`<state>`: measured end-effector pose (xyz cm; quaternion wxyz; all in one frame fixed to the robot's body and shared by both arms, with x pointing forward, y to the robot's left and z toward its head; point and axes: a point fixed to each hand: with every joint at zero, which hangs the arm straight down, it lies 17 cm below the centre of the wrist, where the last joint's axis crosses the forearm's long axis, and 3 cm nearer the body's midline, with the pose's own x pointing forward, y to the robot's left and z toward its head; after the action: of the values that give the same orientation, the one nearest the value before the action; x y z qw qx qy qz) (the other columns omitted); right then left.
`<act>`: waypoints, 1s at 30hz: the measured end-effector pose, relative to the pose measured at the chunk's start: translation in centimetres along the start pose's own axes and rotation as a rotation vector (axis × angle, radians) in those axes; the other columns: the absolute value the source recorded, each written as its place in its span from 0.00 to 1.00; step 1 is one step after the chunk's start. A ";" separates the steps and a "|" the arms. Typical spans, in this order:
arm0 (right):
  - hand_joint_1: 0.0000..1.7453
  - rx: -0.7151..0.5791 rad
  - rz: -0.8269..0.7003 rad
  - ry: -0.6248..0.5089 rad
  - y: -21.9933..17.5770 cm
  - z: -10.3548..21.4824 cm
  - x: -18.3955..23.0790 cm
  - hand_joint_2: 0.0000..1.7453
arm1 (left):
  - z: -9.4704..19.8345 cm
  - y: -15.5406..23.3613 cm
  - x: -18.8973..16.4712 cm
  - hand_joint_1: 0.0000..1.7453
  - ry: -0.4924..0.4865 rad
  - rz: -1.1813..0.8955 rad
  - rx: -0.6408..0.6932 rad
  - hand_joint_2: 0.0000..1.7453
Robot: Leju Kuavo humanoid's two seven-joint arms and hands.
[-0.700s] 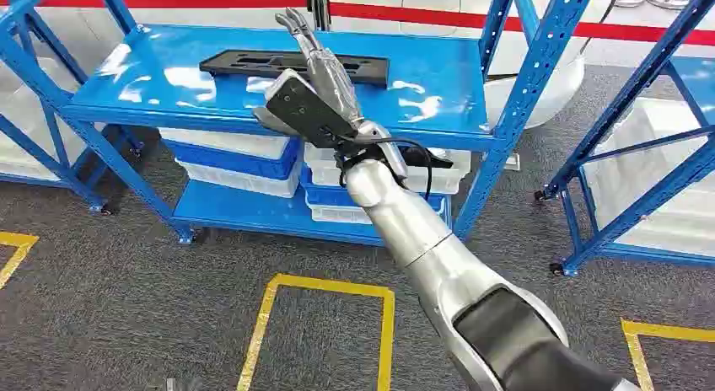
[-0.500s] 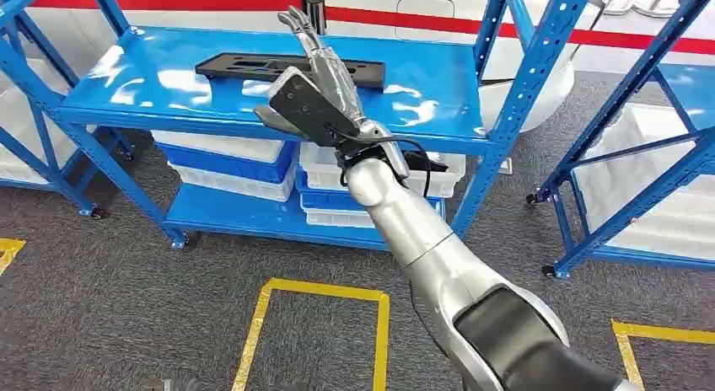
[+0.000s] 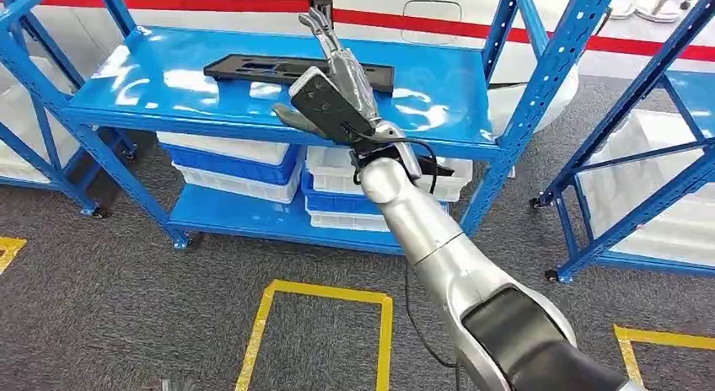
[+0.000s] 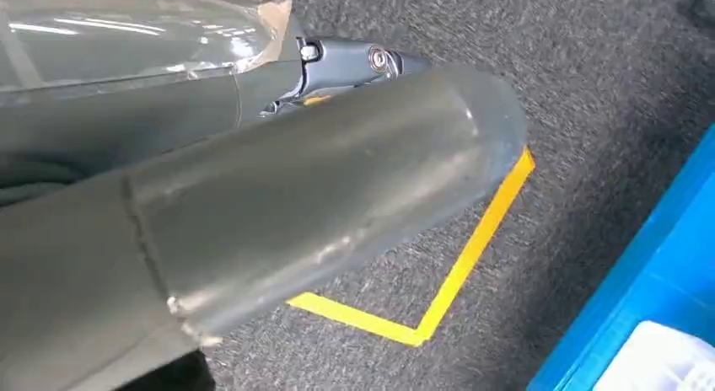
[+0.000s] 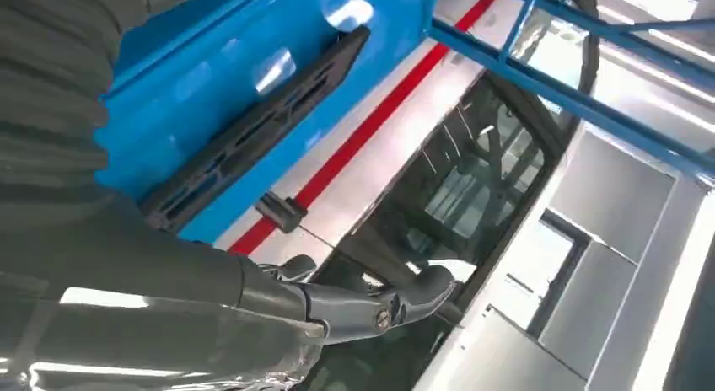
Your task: Take the parts from the cabinet and place them on the table.
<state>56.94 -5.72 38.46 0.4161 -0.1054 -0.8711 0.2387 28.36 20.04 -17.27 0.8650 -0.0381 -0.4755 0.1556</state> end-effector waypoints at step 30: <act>0.00 -0.018 0.035 0.039 -1.6 1.1 -1.8 1.00 | 0.1 -0.8 -0.1 0.00 0.003 -0.009 -0.022 0.00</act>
<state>57.21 -8.13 37.44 0.4279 -0.1294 -0.8629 0.2359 28.41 19.28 -17.13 0.8658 -0.0459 -0.4762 0.1465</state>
